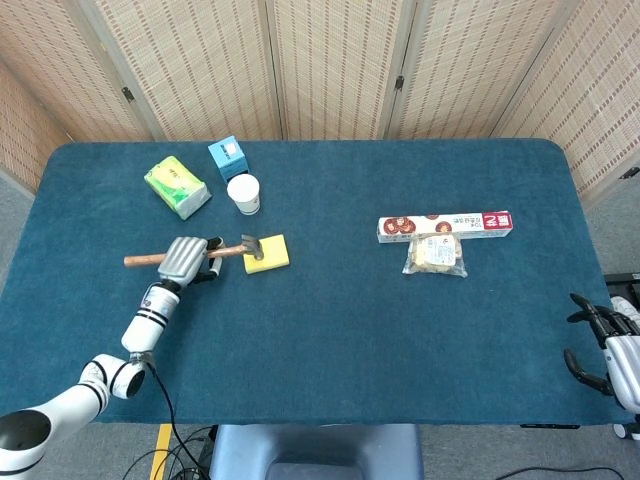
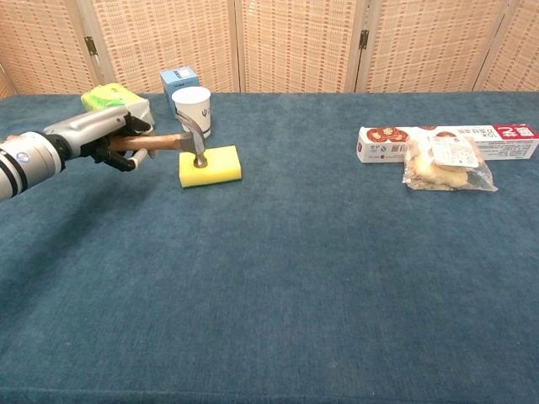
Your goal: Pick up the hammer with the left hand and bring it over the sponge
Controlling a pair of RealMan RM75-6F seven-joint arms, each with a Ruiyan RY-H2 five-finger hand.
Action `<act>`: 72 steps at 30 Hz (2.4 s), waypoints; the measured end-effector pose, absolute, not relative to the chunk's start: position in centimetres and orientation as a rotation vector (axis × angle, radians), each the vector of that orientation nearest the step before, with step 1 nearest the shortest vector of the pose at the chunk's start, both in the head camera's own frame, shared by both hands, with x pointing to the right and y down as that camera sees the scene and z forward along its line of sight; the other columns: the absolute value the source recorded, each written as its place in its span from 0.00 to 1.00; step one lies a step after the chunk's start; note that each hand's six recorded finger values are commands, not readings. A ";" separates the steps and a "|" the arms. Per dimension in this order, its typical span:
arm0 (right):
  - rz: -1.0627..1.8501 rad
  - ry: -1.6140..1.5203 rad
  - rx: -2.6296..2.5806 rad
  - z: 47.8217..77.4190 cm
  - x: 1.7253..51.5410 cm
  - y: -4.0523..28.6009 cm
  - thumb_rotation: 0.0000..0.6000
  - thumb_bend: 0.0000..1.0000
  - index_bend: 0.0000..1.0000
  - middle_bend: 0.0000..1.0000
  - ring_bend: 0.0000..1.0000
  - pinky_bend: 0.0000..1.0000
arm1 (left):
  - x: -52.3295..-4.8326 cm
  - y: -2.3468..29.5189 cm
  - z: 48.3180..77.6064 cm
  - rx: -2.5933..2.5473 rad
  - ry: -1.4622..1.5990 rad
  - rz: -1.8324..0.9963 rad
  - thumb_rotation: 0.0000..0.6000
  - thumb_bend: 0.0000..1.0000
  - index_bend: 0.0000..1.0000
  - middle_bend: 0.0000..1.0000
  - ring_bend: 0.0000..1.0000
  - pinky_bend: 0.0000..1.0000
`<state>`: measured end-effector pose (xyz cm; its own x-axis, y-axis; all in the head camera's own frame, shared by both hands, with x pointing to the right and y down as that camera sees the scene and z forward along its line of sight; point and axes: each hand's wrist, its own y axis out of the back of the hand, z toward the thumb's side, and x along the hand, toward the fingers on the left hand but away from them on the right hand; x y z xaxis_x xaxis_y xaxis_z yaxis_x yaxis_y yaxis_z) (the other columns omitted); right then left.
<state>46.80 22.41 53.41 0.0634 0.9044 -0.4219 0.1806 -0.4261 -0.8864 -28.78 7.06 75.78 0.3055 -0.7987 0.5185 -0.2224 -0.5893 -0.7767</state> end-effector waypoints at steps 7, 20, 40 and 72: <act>1.403 -1.091 -1.698 53.5 46.7 22.4 1.00 0.30 0.12 0.36 0.22 0.24 | -28.9 6.6 73.4 -2.030 0.991 -1.183 0.92 0.80 0.84 0.92 0.91 1.00; 1.416 -1.087 -1.691 53.5 46.6 22.3 1.00 0.30 0.12 0.36 0.22 0.24 | -28.7 7.9 75.6 -1.975 0.874 -1.254 0.94 0.80 0.84 0.92 0.91 1.00; 1.383 -1.092 -1.703 53.3 46.4 22.4 1.00 0.30 0.12 0.36 0.22 0.24 | -31.0 10.9 71.3 -2.056 0.938 -1.112 0.92 0.79 0.78 0.89 0.84 1.00; 1.353 -1.085 -1.716 53.1 45.8 22.3 1.00 0.30 0.12 0.36 0.22 0.24 | -41.0 17.7 62.8 -1.809 1.130 -1.481 1.00 0.28 0.08 0.11 0.09 0.26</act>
